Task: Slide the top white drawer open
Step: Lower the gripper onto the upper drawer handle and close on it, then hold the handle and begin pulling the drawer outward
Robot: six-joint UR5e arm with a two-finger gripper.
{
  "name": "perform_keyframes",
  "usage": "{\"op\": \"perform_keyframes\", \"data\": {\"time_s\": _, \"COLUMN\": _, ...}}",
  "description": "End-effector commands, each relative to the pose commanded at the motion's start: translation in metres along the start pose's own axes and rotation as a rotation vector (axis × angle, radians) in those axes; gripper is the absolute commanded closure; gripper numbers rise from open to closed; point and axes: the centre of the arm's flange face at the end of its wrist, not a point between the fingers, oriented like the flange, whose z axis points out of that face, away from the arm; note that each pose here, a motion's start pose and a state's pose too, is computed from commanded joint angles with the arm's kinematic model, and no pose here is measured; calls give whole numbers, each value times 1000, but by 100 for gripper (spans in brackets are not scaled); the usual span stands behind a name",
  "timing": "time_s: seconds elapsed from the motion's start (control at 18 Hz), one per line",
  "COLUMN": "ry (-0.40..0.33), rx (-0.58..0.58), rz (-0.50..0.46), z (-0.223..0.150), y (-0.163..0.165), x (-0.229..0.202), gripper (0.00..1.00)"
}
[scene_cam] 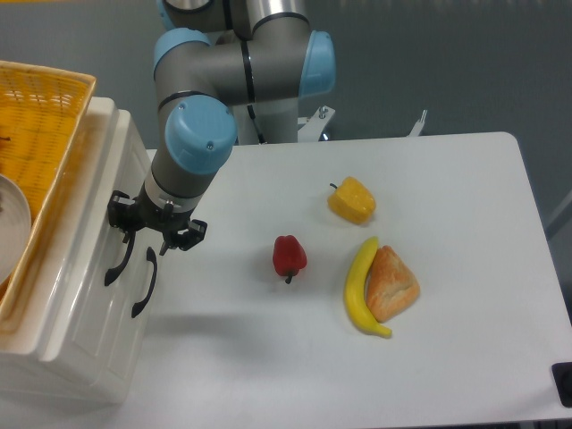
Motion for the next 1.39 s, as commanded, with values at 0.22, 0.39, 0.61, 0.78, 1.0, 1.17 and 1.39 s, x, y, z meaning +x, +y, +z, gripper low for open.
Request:
{"op": "perform_keyframes", "data": {"time_s": 0.22, "ry": -1, "rx": 3, "rz": 0, "z": -2, "y": 1, "x": 2, "gripper": 45}}
{"op": "perform_keyframes", "data": {"time_s": 0.39, "ry": -1, "rx": 3, "rz": -26, "z": -2, "y": 1, "x": 3, "gripper": 50}}
{"op": "perform_keyframes", "data": {"time_s": 0.61, "ry": -7, "rx": 15, "rz": -22, "z": -3, "y": -1, "x": 3, "gripper": 57}}
{"op": "perform_keyframes", "data": {"time_s": 0.78, "ry": -7, "rx": 15, "rz": -22, "z": -3, "y": -1, "x": 4, "gripper": 59}}
{"op": "perform_keyframes", "data": {"time_s": 1.0, "ry": -7, "rx": 15, "rz": -22, "z": -3, "y": -1, "x": 4, "gripper": 63}}
{"op": "perform_keyframes", "data": {"time_s": 1.17, "ry": -7, "rx": 16, "rz": -20, "z": -3, "y": -1, "x": 5, "gripper": 65}}
{"op": "perform_keyframes", "data": {"time_s": 1.39, "ry": -7, "rx": 17, "rz": -20, "z": -4, "y": -1, "x": 5, "gripper": 70}}
